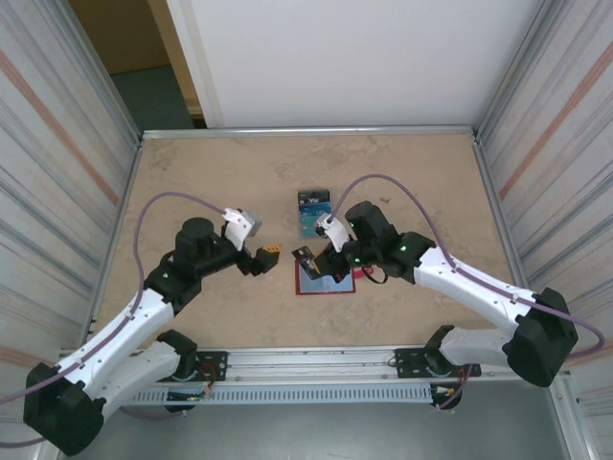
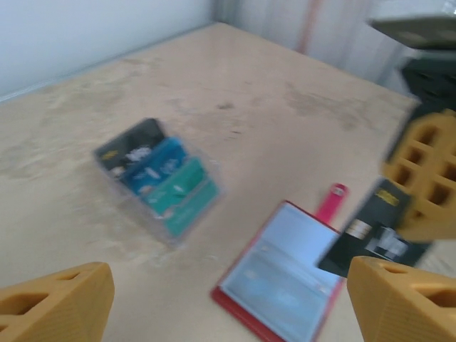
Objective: Take the credit cards out of the card holder
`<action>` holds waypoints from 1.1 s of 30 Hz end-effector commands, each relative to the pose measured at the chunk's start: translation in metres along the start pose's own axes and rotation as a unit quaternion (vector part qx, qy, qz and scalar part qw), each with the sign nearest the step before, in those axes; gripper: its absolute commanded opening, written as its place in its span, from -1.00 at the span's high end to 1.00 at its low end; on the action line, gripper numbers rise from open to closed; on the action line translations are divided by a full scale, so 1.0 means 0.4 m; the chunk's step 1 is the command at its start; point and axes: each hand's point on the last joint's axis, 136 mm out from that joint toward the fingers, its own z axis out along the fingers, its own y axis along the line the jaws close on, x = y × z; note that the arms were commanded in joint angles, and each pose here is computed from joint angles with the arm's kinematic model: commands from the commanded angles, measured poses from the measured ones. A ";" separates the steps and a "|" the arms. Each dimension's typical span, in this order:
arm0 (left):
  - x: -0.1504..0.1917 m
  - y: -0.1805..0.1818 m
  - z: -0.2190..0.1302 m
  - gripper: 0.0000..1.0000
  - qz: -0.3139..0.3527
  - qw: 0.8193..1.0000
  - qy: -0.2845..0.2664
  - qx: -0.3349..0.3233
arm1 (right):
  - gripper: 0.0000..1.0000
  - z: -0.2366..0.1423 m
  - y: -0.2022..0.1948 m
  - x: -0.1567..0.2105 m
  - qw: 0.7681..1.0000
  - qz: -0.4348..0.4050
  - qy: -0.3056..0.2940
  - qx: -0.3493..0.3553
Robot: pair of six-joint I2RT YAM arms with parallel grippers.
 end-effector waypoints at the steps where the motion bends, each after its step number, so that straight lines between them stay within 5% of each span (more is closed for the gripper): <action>1: -0.029 -0.101 -0.005 -0.61 0.044 0.991 -0.007 0.129 | 1.00 -0.041 0.058 -0.023 0.996 -0.075 -0.002 -0.039; 13: -0.007 -0.204 0.040 -0.11 0.105 0.963 0.057 0.243 | 1.00 -0.069 0.100 -0.026 0.989 -0.128 0.025 -0.074; 16: 0.004 -0.217 0.054 0.18 0.109 0.958 0.072 0.256 | 1.00 -0.068 0.103 -0.028 0.988 -0.134 0.029 -0.078; 20: 0.009 -0.226 0.067 1.00 0.124 0.956 0.081 0.253 | 1.00 -0.067 0.103 -0.033 0.987 -0.136 0.032 -0.078; 23: 0.004 -0.220 0.071 1.00 0.130 0.958 0.078 0.242 | 0.98 -0.068 0.095 -0.037 0.988 -0.133 0.029 -0.071; 28: -0.017 -0.201 0.069 1.00 0.123 0.970 0.052 0.205 | 0.35 -0.089 0.057 -0.070 0.994 -0.099 -0.008 -0.048; 33: -0.043 -0.166 0.053 1.00 0.080 0.987 0.009 0.141 | -0.03 -0.135 -0.004 -0.115 0.994 -0.038 -0.099 -0.022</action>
